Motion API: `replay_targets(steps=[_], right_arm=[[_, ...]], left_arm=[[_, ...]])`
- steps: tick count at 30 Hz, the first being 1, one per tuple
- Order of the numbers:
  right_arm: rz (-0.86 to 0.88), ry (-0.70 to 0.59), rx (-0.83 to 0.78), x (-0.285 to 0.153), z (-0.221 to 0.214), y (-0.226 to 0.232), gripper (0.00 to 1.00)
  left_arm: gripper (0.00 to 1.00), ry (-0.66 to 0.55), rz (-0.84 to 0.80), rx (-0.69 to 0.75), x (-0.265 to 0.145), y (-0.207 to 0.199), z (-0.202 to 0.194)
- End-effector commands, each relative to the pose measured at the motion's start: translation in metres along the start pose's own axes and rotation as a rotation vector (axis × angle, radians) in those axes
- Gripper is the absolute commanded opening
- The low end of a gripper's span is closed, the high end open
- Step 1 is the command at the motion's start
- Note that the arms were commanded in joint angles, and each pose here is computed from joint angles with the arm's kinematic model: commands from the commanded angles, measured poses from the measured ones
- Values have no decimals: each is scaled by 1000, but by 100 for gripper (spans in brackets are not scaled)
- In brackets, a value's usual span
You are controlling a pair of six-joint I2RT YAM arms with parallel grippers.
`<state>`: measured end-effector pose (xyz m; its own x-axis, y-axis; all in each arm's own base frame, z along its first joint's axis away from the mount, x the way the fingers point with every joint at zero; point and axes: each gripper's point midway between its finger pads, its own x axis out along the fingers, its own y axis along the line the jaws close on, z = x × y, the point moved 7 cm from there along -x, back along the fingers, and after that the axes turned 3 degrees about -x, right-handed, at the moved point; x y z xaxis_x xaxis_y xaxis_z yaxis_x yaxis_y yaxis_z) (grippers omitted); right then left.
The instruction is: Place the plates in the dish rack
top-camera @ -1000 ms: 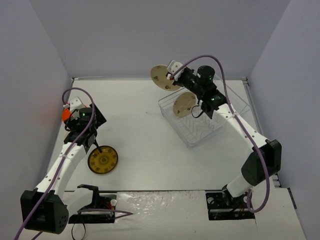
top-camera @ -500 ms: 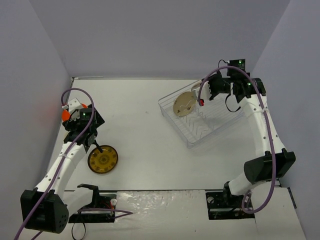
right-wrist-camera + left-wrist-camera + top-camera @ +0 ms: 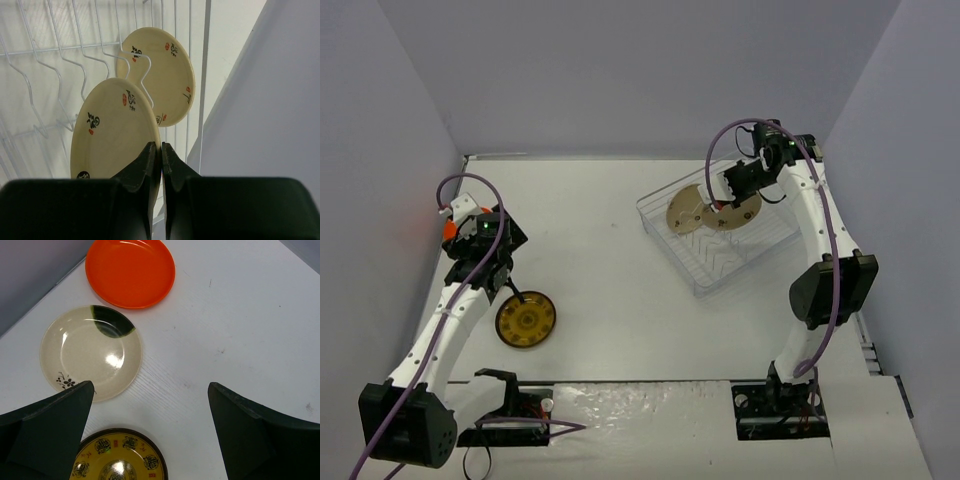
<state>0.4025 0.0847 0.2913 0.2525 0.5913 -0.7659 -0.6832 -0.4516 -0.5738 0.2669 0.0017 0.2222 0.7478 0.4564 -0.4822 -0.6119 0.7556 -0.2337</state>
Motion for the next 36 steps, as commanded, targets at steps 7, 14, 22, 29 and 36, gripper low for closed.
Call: replay_targets(steps=[7,14,22,29,36], right_arm=[[-144,25,-584,-7,21,-57,0],[-165,11,-609,8,18,-72,0],[-147,-21,-640,21,20,-80,0],[-117,-51,-633,41,17,-73,0],[-83,-89,-633,68,21,-65,0]], left_arm=[[97,-74,2,-64,-8,-9,31],[97,-75,31,-54,-9,-6,34],[97,-93,50,-62,-15,0,38],[97,-99,64,-58,-17,2,39],[97,-96,67,-55,-16,1,39]])
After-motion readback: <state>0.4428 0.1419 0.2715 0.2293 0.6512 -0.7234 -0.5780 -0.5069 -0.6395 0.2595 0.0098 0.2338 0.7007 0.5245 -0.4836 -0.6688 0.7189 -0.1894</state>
